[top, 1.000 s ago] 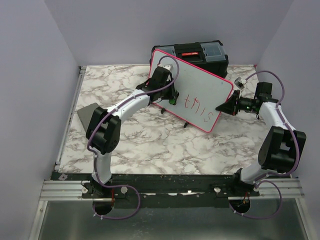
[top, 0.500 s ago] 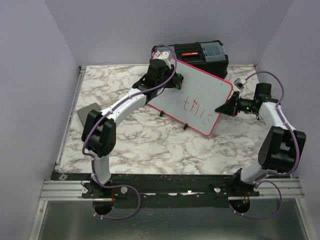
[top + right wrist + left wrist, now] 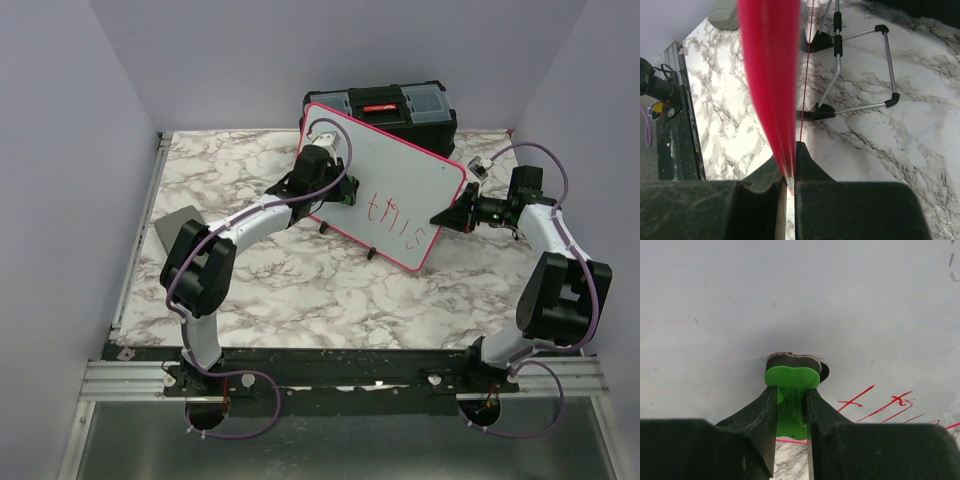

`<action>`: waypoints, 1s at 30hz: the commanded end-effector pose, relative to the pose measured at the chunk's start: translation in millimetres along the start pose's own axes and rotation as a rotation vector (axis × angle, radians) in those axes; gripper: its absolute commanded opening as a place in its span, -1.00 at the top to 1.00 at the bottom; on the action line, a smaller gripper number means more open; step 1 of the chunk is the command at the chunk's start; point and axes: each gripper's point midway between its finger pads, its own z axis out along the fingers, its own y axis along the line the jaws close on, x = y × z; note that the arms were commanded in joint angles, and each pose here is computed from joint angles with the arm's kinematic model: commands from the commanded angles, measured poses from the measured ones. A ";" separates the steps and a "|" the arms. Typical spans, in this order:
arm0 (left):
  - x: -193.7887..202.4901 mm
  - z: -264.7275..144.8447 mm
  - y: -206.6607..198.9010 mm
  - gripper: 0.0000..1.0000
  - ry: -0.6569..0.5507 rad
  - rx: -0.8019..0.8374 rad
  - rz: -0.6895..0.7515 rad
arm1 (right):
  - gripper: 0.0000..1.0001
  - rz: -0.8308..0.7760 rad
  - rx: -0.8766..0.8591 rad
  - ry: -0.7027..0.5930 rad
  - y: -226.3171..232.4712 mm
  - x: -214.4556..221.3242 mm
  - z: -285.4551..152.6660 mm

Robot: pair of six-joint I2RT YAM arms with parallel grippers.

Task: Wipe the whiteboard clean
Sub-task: Erase the whiteboard at the whiteboard stand.

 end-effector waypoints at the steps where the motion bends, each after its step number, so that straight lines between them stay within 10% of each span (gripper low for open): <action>1: 42.8 0.7 8.1 1.00 0.092 -0.009 -0.016 | 0.99 0.014 -0.082 -0.042 19.1 -11.3 3.1; 22: -64.0 15.0 -15.8 1.00 -0.165 -0.046 -0.171 | 0.99 0.010 -0.085 -0.045 21.1 -12.9 2.7; 30: -26.5 19.5 20.7 1.00 -0.163 -0.168 -0.317 | 0.99 0.010 -0.087 -0.046 20.7 -12.7 2.7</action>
